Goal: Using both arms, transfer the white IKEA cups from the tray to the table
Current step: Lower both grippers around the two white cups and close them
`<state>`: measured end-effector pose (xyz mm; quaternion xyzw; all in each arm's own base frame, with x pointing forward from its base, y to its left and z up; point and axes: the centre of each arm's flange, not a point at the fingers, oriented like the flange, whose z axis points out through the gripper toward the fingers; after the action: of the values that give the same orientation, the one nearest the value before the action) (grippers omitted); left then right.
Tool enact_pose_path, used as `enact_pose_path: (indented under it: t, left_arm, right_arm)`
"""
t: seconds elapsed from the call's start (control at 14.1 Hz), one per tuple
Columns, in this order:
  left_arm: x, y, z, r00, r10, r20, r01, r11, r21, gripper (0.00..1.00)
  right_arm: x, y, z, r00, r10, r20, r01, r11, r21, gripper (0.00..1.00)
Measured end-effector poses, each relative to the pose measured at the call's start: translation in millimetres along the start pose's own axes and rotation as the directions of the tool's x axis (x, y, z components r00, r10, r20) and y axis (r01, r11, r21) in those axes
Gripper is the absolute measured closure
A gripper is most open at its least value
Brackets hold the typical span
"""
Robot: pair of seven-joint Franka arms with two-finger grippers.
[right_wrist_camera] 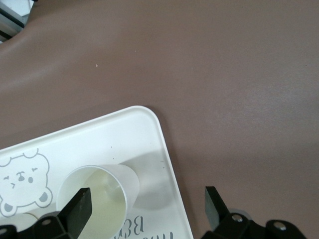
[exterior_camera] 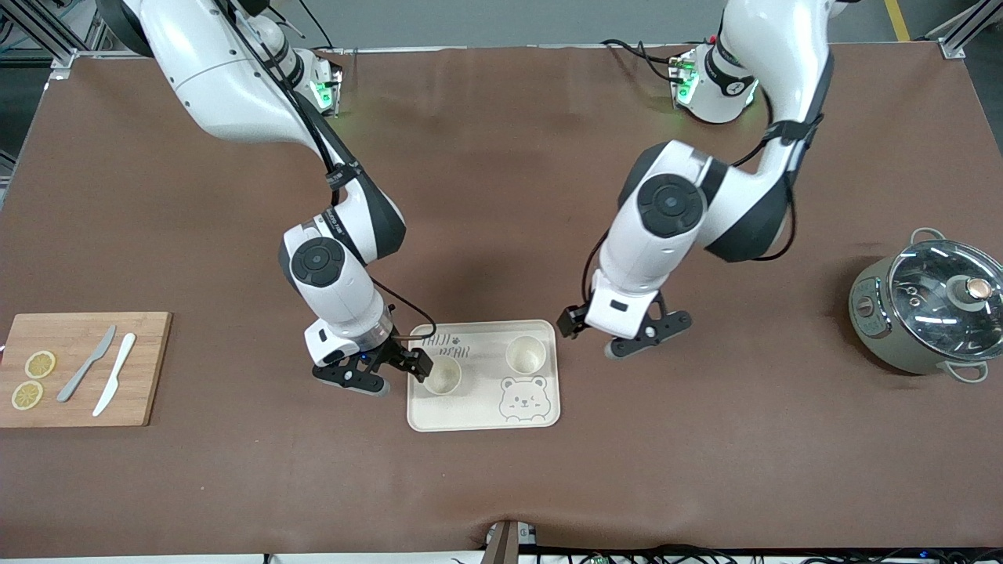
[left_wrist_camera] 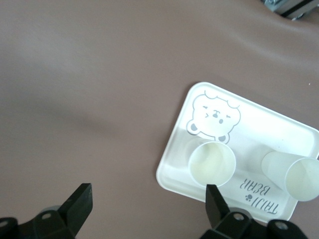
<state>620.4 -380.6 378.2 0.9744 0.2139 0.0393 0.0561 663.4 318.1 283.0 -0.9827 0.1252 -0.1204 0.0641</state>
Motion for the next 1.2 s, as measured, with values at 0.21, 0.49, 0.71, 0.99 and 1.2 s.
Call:
enact_pose_path:
  t: [0.21,0.49,0.71,0.99,1.2]
  left_arm:
    - [-14.1,12.0,40.1,1.0,-0.017,0.007,0.017,1.0,-0.003,0.0]
    - [-28.8,23.7,80.9,1.0,-0.023,0.003,0.024,0.999,-0.027,0.0]
    - [-34.4,25.1,102.0,1.0,-0.02,0.009,0.02,1.0,-0.021,0.0]
    - [-41.1,24.8,127.4,1.0,-0.013,0.019,0.013,1.0,-0.01,0.0]
    - [-44.0,25.2,147.4,1.0,-0.011,0.014,0.011,1.0,-0.024,0.0]
  right_arm:
    - [-7.4,-5.3,8.9,1.0,-0.013,0.003,0.013,1.0,0.003,0.0]
    - [-17.0,-7.6,37.9,1.0,-0.012,-0.008,0.013,0.999,0.035,0.0]
    - [-23.6,-5.5,56.3,1.0,-0.016,0.0,0.016,0.999,0.034,0.0]
    - [-25.0,-5.3,60.0,1.0,-0.024,-0.004,0.025,0.999,0.031,0.0]
    - [-24.8,-5.3,59.9,1.0,-0.024,-0.005,0.024,0.999,0.032,0.15]
